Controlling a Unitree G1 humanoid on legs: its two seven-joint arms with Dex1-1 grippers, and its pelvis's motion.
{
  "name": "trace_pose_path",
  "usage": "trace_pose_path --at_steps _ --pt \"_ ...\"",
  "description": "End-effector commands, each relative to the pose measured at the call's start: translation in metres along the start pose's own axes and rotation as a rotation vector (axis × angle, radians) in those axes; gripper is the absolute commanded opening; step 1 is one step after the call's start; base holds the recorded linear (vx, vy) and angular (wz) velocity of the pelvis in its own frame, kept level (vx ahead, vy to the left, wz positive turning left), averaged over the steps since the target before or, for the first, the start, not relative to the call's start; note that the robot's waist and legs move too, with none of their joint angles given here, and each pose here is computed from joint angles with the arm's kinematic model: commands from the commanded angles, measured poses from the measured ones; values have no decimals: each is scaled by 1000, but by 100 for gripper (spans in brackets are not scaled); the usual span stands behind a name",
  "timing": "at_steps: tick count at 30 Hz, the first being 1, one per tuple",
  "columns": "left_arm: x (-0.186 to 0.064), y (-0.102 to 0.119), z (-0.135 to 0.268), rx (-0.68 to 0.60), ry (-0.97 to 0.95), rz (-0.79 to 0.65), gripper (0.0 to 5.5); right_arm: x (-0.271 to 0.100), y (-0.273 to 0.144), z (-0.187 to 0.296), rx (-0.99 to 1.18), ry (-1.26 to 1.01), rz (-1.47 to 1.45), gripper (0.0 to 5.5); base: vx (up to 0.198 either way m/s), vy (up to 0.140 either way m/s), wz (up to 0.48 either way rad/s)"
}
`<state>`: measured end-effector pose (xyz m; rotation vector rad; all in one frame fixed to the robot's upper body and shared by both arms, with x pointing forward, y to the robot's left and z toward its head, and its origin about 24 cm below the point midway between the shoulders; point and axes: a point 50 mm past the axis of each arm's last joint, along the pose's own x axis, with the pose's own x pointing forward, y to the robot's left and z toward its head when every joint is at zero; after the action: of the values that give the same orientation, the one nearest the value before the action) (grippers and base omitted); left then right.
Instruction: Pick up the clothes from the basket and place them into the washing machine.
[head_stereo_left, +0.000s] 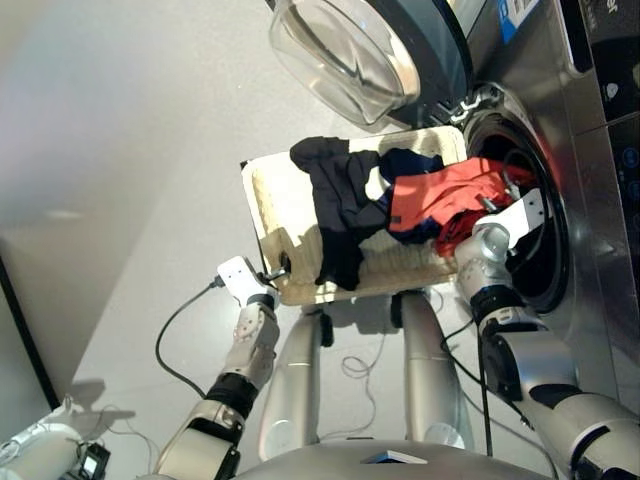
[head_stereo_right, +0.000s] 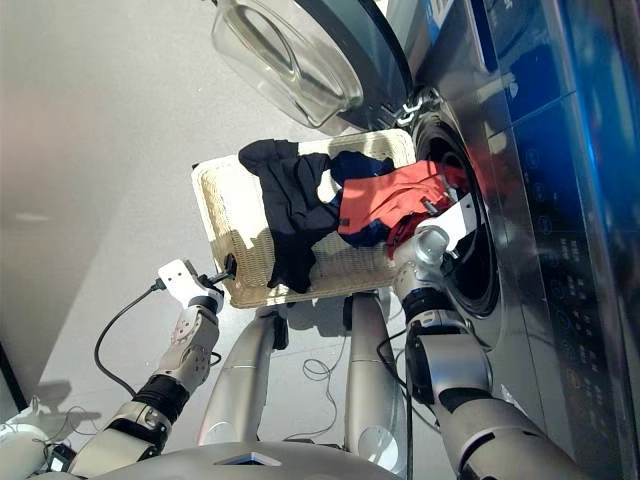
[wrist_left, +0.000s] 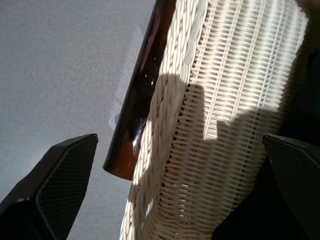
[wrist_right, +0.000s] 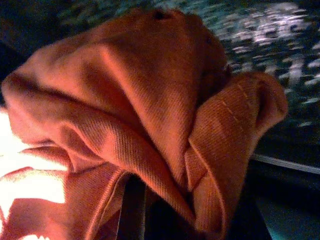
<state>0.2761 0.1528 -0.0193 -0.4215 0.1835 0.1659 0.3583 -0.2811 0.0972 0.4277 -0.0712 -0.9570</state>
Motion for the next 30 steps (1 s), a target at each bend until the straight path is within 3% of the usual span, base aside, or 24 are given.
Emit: trace_pose_path --at_steps 1,6,11,12,13,14,21,28,30 --pt "4 11 29 45 -130 -10 550 24 0 109 232 -348 -88 0 0 0 0" --pt "6 11 26 48 -129 -9 550 29 -28 170 339 -570 -213 0 0 0 0" --pt "6 9 20 37 -109 -6 550 35 -27 135 171 -471 -152 0 0 0 0" --pt "6 10 20 37 -109 -4 550 35 -27 135 172 -468 -148 73 0 0 0" --pt "7 9 20 34 -108 -7 550 36 -24 123 148 -424 -90 421 0 0 0" --pt "8 7 20 30 -104 -15 550 35 -18 99 96 -340 7 550 -15 -58 0" --pt "17 -6 26 37 -116 -62 550 -8 15 0 -44 -55 353 550 -4 -46 16" --pt "26 -17 32 80 -121 -116 550 -43 36 -37 -165 25 591 550 0 0 0" --pt "32 -29 32 149 -111 -169 550 -62 39 -58 -263 56 709 550 -66 -4 23"
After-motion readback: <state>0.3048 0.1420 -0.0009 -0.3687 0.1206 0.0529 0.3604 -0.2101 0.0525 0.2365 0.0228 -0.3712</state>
